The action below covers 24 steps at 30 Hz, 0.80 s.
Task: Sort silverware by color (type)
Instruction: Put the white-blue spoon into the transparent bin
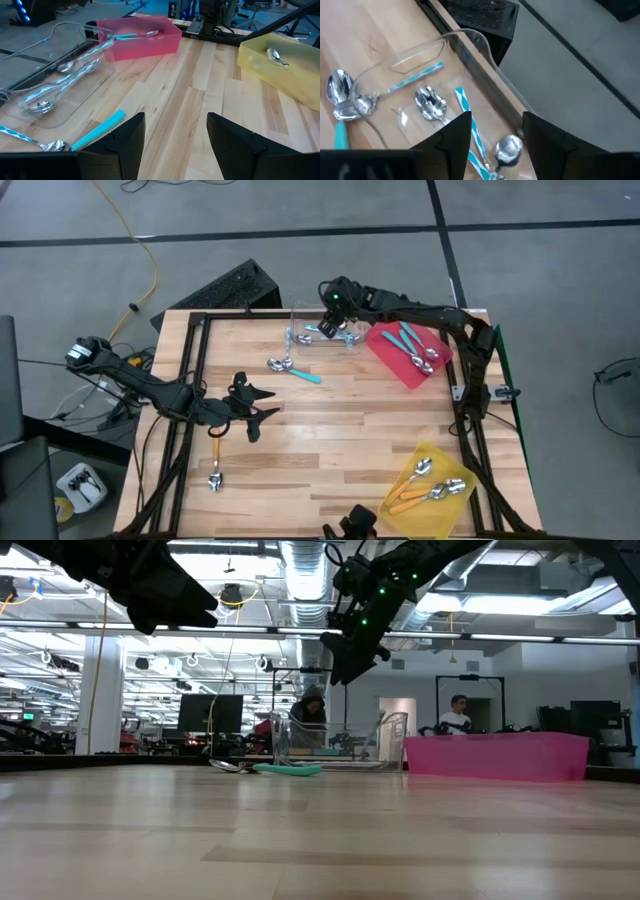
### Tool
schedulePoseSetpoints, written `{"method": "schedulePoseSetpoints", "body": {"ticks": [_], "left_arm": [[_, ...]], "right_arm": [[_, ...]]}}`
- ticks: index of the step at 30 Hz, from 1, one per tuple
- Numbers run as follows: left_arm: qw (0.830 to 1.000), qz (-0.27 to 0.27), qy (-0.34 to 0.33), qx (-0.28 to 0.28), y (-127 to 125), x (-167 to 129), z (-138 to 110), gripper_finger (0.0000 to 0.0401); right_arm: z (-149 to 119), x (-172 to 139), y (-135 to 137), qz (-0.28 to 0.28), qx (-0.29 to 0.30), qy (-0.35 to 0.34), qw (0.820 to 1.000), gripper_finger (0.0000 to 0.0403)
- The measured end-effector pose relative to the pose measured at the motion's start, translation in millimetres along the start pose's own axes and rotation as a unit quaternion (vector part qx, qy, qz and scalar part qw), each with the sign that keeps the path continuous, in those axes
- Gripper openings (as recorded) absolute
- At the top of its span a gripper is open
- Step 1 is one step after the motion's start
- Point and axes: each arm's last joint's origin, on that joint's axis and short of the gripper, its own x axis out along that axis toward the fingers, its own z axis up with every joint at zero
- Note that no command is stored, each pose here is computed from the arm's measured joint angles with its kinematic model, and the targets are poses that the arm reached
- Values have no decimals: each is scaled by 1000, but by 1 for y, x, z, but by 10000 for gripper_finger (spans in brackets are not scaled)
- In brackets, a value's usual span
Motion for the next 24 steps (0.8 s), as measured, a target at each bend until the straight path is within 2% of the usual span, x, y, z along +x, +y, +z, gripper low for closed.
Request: {"method": "schedulePoseSetpoints", "body": {"ticks": [5, 10, 16, 24], "left_arm": [[1000, 1, 3, -4, 0, 0, -1, 197], [1000, 5, 15, -7, 1, 0, -3, 197], [1000, 3, 15, -9, 1, 0, -3, 197], [1000, 3, 15, -19, 1, 0, -3, 197]], "right_arm": [[-5, -2, 0, 1, -44, 26, 999, 191], [-17, -12, 1, 5, -63, 94, 994, 190], [-35, -15, 0, 8, -98, 184, 978, 189], [-40, -17, 2, 10, -99, 210, 973, 189]]}}
